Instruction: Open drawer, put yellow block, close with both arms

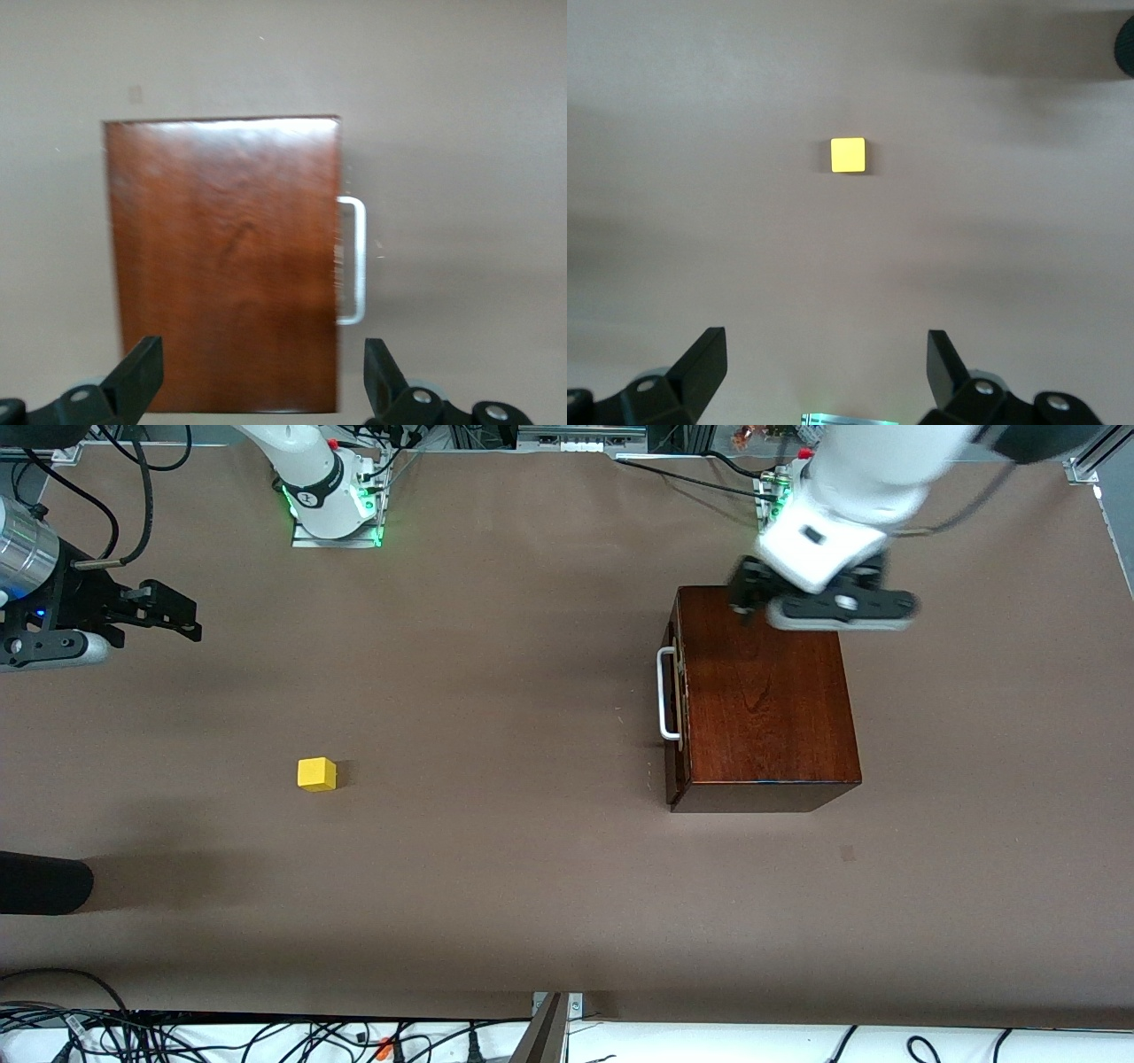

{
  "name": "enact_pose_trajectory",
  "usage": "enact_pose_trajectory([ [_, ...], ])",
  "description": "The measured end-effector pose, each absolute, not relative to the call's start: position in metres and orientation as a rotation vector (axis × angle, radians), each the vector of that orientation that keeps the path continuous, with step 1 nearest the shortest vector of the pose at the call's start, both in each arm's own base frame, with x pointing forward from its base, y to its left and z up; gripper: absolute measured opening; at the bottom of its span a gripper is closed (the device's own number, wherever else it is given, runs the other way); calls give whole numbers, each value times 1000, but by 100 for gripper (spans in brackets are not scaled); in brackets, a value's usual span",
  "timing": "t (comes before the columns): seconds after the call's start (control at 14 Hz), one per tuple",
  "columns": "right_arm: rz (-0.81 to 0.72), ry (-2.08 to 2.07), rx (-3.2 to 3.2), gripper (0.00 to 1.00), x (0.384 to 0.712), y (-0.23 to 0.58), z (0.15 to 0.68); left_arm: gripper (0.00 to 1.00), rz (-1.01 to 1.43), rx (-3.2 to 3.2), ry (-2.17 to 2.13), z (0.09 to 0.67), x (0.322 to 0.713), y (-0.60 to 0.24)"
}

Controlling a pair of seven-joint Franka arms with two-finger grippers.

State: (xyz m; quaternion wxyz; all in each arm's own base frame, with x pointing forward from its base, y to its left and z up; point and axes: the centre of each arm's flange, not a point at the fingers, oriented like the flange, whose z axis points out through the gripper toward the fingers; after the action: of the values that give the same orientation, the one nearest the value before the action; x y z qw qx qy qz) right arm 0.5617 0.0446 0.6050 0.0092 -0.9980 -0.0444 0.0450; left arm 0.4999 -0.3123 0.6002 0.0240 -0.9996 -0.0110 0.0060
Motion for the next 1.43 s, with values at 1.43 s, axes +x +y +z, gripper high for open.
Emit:
enact_pose_trajectory([
  [1.43, 82, -134, -3142, 100, 642, 55, 482, 100, -74, -2831, 94, 330, 467, -443],
])
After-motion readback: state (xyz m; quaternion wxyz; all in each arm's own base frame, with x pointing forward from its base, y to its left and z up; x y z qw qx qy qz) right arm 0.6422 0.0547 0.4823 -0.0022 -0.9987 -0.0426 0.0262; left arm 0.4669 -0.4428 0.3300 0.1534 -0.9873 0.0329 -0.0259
